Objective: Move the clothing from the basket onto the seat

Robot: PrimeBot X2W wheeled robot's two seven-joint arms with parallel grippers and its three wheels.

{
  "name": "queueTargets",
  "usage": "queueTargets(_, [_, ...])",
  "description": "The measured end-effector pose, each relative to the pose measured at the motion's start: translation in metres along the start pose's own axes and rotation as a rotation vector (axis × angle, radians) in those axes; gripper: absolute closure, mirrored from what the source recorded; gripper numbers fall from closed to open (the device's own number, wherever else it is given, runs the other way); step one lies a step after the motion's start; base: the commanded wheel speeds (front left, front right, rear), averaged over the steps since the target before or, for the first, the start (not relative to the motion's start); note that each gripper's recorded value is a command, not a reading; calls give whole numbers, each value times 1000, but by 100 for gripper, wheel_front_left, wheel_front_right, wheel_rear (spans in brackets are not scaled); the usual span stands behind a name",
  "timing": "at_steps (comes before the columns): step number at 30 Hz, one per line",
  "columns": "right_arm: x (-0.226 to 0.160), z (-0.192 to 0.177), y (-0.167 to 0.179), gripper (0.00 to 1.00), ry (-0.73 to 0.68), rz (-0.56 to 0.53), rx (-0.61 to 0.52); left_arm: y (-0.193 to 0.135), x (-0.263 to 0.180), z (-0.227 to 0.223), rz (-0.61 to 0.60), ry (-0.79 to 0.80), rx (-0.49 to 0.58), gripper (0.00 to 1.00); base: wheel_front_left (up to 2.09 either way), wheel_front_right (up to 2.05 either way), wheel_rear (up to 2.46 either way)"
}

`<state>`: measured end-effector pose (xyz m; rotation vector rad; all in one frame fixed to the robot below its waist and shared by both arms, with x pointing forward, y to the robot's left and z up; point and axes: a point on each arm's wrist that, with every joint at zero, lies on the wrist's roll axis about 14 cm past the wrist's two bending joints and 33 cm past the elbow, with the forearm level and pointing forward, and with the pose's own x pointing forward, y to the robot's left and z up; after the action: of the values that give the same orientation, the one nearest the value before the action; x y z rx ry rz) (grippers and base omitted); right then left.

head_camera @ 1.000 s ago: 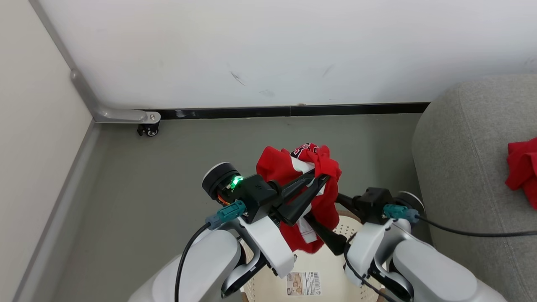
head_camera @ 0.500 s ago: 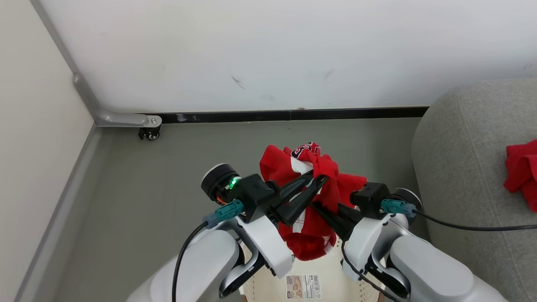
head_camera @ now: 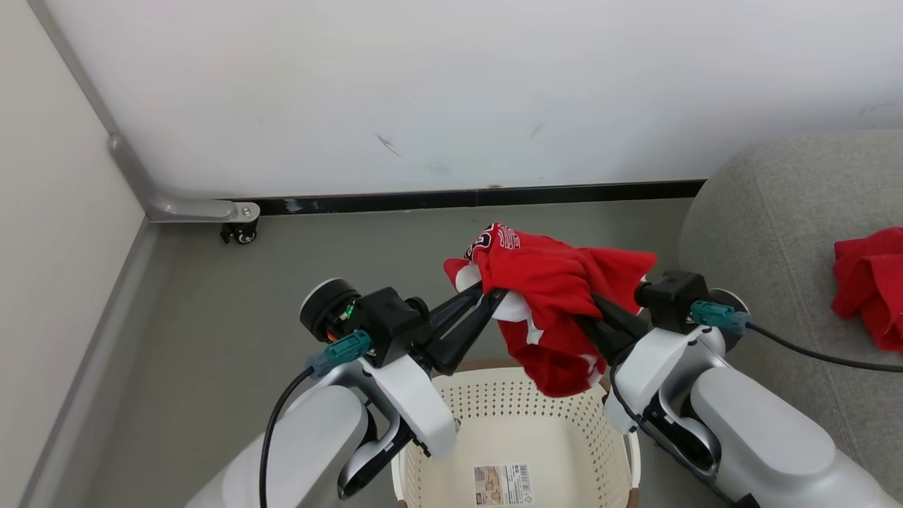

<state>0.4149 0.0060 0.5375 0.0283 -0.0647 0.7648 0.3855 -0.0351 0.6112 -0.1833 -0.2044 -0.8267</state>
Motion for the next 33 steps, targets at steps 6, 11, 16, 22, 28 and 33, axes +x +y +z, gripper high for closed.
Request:
queueTargets(6, [-4, 8, -16, 100, -24, -36, -25, -2, 0, -9, -5, 23, -18, 0, 0, 0, 0])
queueTargets(11, [-10, 16, -33, 100, -44, -81, -41, -4, 0, -15, -7, 34, -33, 0, 0, 0, 0])
queueTargets(16, [-19, 24, -49, 100, -68, -130, -62, -8, 4, -16, -21, 32, -38, 0, 0, 0, 0])
queueTargets(22, [-38, 25, -72, 100, -71, -210, -75, -13, 8, -18, -45, 31, -46, 0, 0, 0, 0])
queueTargets(28, [-58, 38, -96, 100, -110, -298, -86, -23, 9, -26, -73, 46, -69, 0, 0, 0, 0])
queueTargets(33, [-78, 46, -113, 100, -131, -368, -105, -33, 15, -26, -110, 41, -84, 0, 0, 0, 0])
